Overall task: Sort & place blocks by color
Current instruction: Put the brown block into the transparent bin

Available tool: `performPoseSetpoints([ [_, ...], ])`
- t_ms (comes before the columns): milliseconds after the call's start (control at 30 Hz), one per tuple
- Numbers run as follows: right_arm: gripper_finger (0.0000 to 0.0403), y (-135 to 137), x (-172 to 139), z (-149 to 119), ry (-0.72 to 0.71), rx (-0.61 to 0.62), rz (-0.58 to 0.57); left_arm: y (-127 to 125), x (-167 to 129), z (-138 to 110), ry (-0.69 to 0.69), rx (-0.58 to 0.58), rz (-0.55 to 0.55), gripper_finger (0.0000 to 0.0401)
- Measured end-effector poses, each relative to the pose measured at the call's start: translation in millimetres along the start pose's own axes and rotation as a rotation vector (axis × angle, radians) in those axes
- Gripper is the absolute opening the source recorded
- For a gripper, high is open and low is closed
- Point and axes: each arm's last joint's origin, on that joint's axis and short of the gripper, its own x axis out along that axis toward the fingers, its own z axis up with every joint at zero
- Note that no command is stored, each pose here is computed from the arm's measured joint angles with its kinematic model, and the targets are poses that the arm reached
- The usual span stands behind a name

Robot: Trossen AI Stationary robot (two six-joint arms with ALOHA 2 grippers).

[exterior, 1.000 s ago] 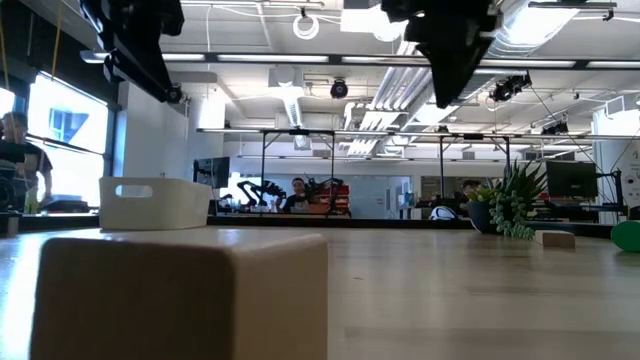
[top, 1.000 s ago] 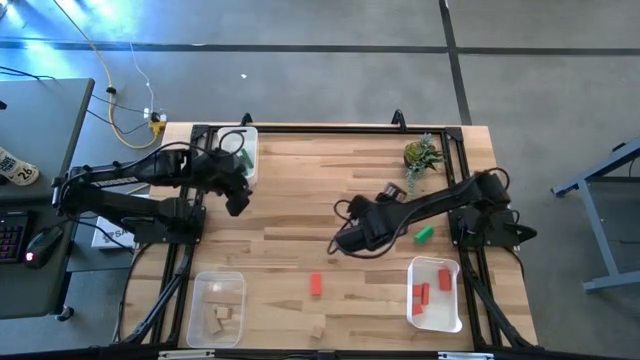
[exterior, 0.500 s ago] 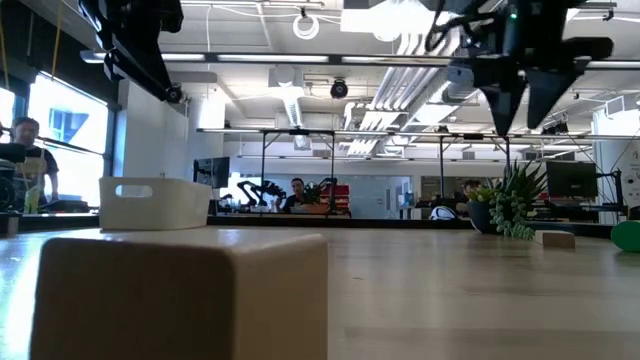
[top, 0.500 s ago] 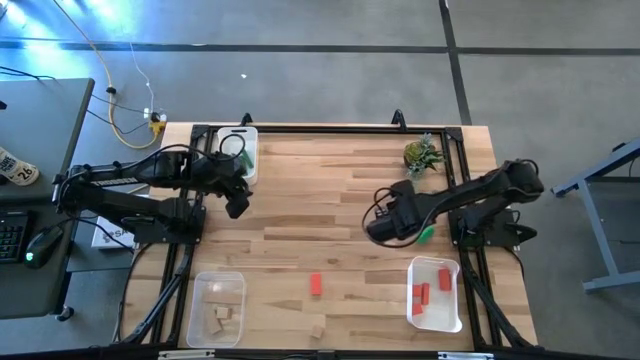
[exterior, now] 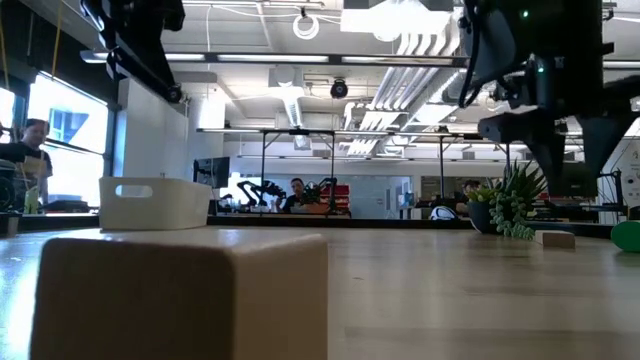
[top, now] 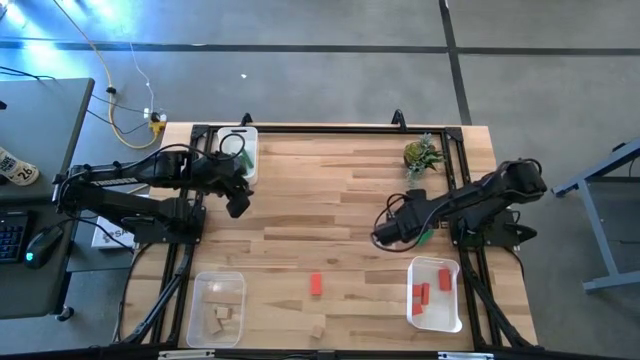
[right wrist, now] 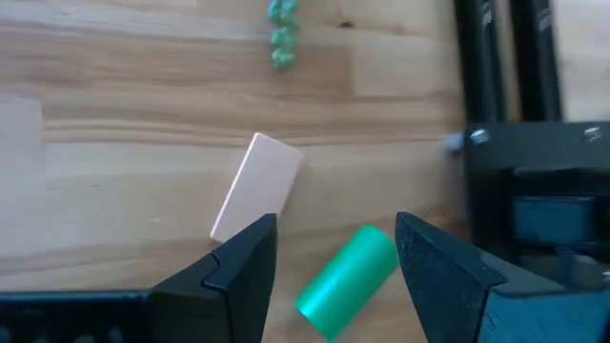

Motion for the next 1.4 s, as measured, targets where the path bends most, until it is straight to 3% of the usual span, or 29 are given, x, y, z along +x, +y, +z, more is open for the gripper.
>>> performPoseSetpoints([
  [167,0.02,3,18,4,0.035,0.057,0.128,0,0,0,-0.004,0.0,-0.002,0.0157],
  [600,0.02,-8,51,13,0.147,0.201,0.325,0,0,1,-0.007,0.018,0.005,0.0157],
  [1400,0.02,0,66,20,0.272,0.2,0.247,0,0,1,-0.019,0.017,0.02,0.0157],
])
